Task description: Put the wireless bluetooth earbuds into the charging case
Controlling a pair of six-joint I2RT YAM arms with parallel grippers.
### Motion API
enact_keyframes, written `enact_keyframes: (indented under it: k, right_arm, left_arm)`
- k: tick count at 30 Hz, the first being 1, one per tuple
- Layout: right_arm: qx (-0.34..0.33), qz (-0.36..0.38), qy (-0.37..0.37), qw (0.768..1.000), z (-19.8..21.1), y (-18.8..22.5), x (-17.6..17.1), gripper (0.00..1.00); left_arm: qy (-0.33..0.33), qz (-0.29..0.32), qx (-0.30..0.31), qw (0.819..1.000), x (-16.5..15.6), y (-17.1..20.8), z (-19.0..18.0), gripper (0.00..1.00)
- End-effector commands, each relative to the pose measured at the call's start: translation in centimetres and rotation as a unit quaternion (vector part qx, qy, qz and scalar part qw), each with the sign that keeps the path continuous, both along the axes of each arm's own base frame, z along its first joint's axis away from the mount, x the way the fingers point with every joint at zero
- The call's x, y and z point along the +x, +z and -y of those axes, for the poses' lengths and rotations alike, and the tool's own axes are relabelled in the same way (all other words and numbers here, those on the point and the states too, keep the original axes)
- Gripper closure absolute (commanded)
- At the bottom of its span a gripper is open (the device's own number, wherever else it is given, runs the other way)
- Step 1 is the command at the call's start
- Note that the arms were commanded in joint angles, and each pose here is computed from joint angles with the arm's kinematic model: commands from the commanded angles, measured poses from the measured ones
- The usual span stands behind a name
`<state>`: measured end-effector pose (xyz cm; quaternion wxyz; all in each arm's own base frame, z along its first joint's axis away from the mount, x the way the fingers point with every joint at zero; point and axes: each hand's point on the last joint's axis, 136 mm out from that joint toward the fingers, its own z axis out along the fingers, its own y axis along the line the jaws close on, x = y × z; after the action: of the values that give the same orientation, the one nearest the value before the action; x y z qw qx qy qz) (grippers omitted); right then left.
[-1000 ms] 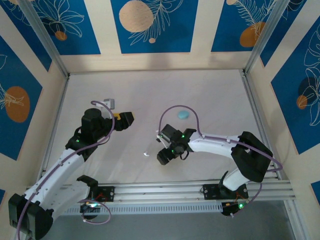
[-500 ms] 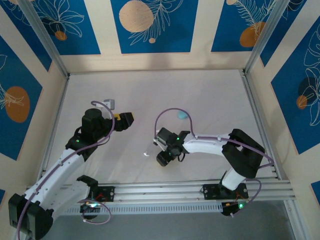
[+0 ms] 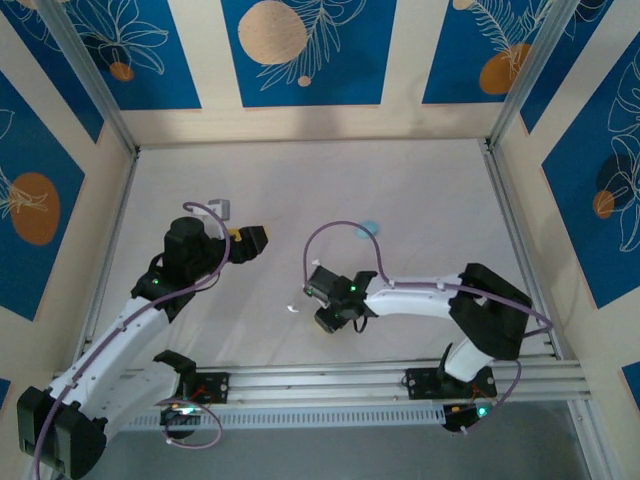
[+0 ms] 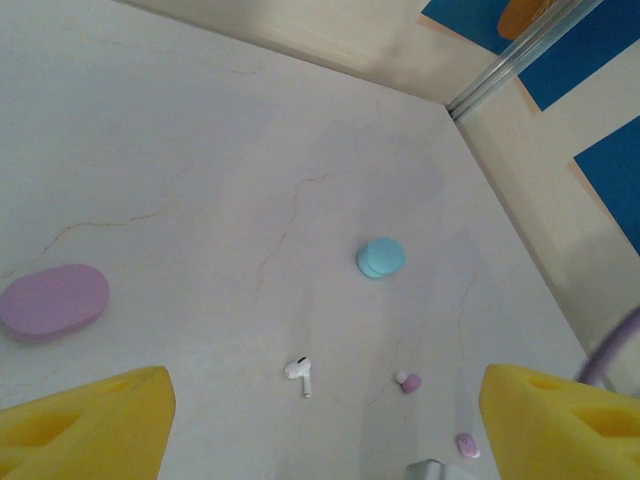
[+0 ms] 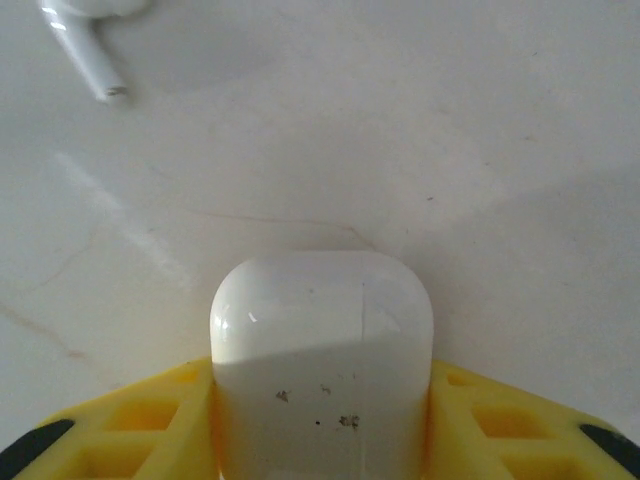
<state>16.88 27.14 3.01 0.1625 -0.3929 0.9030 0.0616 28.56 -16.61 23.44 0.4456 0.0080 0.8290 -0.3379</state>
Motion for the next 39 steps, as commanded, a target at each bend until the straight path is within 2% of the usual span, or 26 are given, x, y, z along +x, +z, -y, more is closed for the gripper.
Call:
enact_keyframes:
  k: [1, 3, 6, 8, 10, 14, 18, 28, 39]
  right_arm:
    - [0.112, 0.077, 0.044, 0.99, -2.1, 6.0, 0.8, 0.59]
    - [0.173, 0.131, 0.076, 0.973, -2.6, 9.9, 1.2, 0.59]
    - [0.247, 0.224, 0.149, 0.931, -2.8, 15.7, 1.1, 0.6]
    - [0.272, 0.285, 0.19, 0.899, -2.7, 18.7, 1.0, 0.6]
    - [0.275, 0.323, 0.204, 0.882, -2.2, 20.9, 1.4, 0.59]
    - [0.265, 0.343, 0.214, 0.875, -1.7, 23.5, 2.6, 0.59]
    - [0.259, 0.356, 0.205, 0.874, -1.6, 24.5, 4.0, 0.59]
    - [0.249, 0.358, 0.216, 0.874, -2.6, 24.7, 5.0, 0.59]
    - [0.235, 0.361, 0.237, 0.871, -3.1, 24.5, 5.2, 0.59]
  left_arm:
    - [-0.026, 0.015, -0.009, 1.0, -0.1, 1.7, 0.7, 0.22]
    - [-0.064, 0.021, -0.027, 0.997, -0.6, 2.4, 1.9, 0.23]
    - [-0.133, 0.025, -0.072, 0.988, -1.7, 3.7, 4.2, 0.27]
    - [-0.175, 0.032, -0.096, 0.979, -2.6, 4.6, 5.6, 0.28]
    - [-0.212, 0.045, -0.108, 0.97, -3.7, 5.6, 6.6, 0.28]
    - [-0.276, 0.063, -0.122, 0.951, -6.0, 7.3, 8.3, 0.28]
    - [-0.316, 0.072, -0.127, 0.937, -7.8, 8.0, 9.5, 0.27]
    - [-0.354, 0.056, -0.103, 0.928, -8.8, 7.2, 12.0, 0.28]
    - [-0.341, 0.026, -0.058, 0.938, -7.3, 5.0, 13.5, 0.41]
